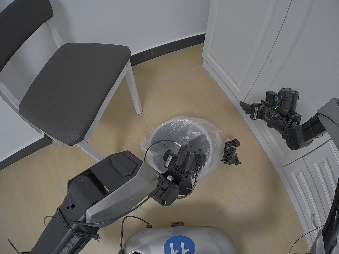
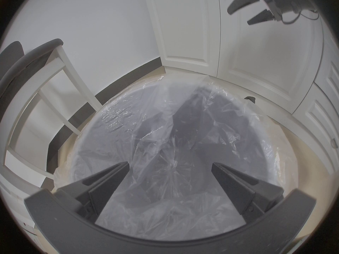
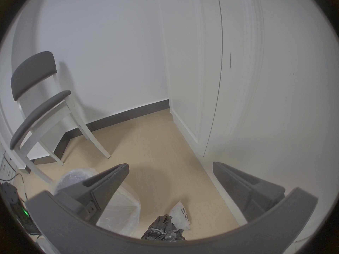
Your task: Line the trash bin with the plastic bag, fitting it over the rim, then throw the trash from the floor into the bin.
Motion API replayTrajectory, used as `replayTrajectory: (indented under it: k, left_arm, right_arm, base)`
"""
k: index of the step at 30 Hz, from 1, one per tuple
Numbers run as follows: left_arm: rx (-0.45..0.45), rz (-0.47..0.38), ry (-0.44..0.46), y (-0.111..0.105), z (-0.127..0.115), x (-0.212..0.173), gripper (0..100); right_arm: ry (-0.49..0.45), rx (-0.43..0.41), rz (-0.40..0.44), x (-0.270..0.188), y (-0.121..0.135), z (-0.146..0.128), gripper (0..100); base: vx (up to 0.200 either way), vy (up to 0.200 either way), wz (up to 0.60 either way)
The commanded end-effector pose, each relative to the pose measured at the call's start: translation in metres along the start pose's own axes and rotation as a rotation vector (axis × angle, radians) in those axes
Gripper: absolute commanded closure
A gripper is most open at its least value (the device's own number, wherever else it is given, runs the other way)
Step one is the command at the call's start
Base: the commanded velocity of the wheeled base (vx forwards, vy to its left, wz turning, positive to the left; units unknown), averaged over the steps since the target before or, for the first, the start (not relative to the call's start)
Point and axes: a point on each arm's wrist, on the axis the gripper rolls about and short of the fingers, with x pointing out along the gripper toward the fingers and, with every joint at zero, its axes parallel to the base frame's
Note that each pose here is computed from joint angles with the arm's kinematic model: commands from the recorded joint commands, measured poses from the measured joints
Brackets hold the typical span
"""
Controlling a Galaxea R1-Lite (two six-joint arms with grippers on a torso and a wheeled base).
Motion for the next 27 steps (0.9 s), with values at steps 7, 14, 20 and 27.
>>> replayTrajectory:
  k: [7, 14, 20, 27]
  left_arm:
    - [-0.033, 0.022, -0.022, 0.021, 0.01, -0.011, 0]
    - [-0.054, 0.032, -0.039, 0.037, 0.014, -0.028, 0]
    - [-0.073, 0.036, -0.071, 0.047, 0.021, -0.041, 0]
    - [-0.09, 0.044, -0.094, 0.055, 0.031, -0.047, 0]
  right_arm:
    - [0.088, 0.022, 0.035, 0.05, 0.004, -0.062, 0]
    - [0.119, 0.095, 0.073, 0.074, 0.024, -0.097, 0]
    - [0.147, 0.097, 0.076, 0.088, 0.032, -0.127, 0]
    - [0.185, 0.089, 0.058, 0.095, 0.027, -0.137, 0]
  base:
    - [0.0, 0.0, 0.0]
    - [0.0, 0.0, 0.0]
    - [0.0, 0.0, 0.0]
    - [0.0, 0.0, 0.0]
